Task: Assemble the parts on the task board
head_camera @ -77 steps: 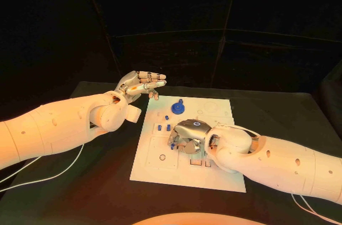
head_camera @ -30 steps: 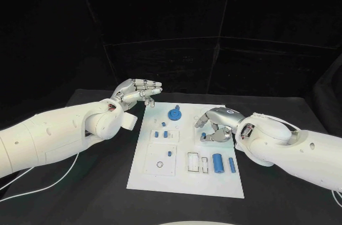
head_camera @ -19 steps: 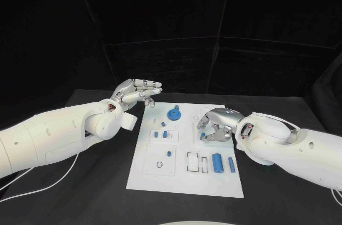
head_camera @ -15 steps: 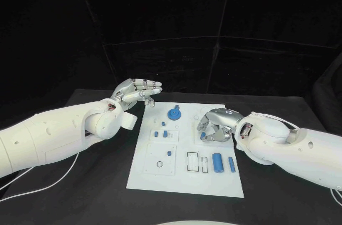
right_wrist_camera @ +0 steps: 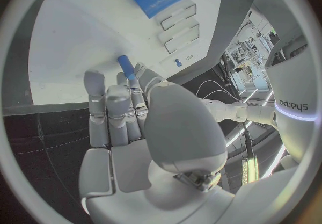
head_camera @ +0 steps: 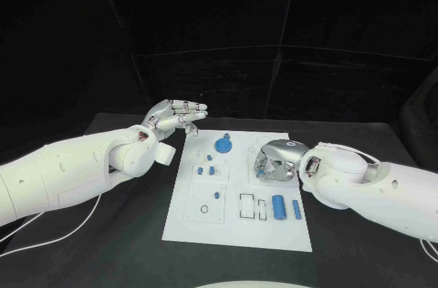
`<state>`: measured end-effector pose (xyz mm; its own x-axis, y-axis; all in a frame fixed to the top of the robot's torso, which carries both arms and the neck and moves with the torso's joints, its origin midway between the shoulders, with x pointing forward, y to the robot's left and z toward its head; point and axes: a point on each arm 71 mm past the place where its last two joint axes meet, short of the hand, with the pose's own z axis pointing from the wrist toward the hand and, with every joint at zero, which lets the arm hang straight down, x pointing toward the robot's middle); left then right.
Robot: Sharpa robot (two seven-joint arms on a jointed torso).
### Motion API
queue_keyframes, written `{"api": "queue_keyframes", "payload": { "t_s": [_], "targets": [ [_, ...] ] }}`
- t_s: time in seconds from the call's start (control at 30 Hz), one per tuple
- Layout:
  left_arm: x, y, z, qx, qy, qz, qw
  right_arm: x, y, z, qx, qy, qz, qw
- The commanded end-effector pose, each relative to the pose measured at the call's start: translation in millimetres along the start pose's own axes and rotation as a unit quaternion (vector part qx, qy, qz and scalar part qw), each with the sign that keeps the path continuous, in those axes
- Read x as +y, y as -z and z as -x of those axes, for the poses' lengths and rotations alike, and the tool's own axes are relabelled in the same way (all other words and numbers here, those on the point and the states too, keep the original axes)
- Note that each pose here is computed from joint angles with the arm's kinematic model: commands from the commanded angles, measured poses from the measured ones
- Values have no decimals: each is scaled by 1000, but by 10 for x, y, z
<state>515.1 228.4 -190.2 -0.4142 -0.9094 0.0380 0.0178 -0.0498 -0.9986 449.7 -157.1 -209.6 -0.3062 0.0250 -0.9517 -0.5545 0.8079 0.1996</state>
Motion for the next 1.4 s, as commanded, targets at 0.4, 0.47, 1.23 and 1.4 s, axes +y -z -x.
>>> {"api": "queue_keyframes", "payload": {
  "t_s": [0.4, 0.47, 1.23, 1.4],
  "targets": [
    [-6, -4, -9, 6, 4, 0, 1000, 12, -30, -12, 8, 25, 0, 1000],
    [-6, -4, -8, 6, 4, 0, 1000, 10, -31, -13, 8, 26, -1, 1000],
    [-1, -2, -5, 7, 5, 3, 1000, -3, -36, -24, 15, 35, -8, 999],
    [-1, -2, -5, 7, 5, 3, 1000, 12, -39, -3, 0, 32, -2, 999]
  ]
}}
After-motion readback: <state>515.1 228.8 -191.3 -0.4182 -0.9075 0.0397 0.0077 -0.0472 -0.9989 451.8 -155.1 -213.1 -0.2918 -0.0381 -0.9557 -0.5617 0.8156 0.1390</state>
